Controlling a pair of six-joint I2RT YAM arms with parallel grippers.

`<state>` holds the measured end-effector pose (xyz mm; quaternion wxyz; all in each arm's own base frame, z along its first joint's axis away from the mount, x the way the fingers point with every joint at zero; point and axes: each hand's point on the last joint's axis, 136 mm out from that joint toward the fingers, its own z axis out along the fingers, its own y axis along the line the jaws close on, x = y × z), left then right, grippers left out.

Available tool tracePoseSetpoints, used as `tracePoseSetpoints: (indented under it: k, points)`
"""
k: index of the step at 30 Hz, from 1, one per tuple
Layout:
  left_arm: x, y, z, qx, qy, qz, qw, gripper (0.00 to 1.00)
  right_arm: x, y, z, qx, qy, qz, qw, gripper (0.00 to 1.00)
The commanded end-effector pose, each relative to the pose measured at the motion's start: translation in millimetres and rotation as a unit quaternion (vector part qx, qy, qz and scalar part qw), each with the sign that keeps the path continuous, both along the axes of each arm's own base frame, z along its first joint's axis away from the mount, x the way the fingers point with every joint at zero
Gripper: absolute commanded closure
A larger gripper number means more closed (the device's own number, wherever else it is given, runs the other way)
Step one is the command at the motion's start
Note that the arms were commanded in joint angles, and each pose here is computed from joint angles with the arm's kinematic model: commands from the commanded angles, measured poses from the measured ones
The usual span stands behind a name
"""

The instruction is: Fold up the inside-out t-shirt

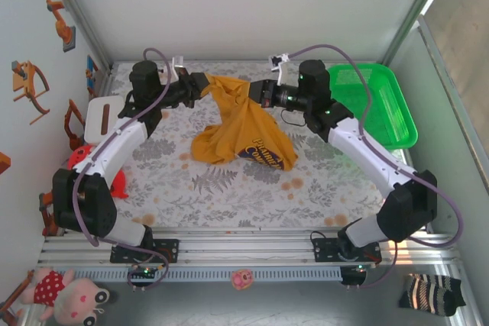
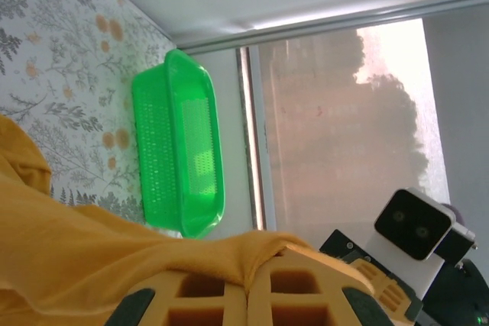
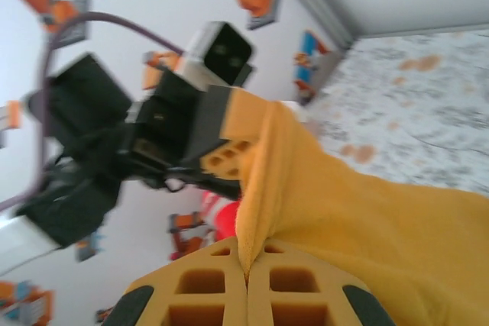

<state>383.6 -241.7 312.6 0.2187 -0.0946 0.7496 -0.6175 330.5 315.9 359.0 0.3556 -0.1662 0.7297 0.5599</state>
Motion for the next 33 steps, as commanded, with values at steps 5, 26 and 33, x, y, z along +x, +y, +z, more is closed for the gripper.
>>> tracePoseSetpoints:
  k: [5,26,33]
  points:
    - [25.7,30.0,-16.9,-0.002,-0.003,0.067,0.998,1.0,-4.2,-0.5,20.5,0.104,-0.004,0.087,0.991,1.0]
    - [-50.3,-6.4,-40.5,0.163,-0.021,0.084,0.983,0.12,24.5,-14.7,-48.9,0.09,0.085,0.016,0.992,1.0]
    - [-35.7,-22.7,-39.7,0.17,-0.002,0.082,0.982,0.13,24.8,-16.0,-53.4,0.087,0.09,0.009,0.992,1.0]
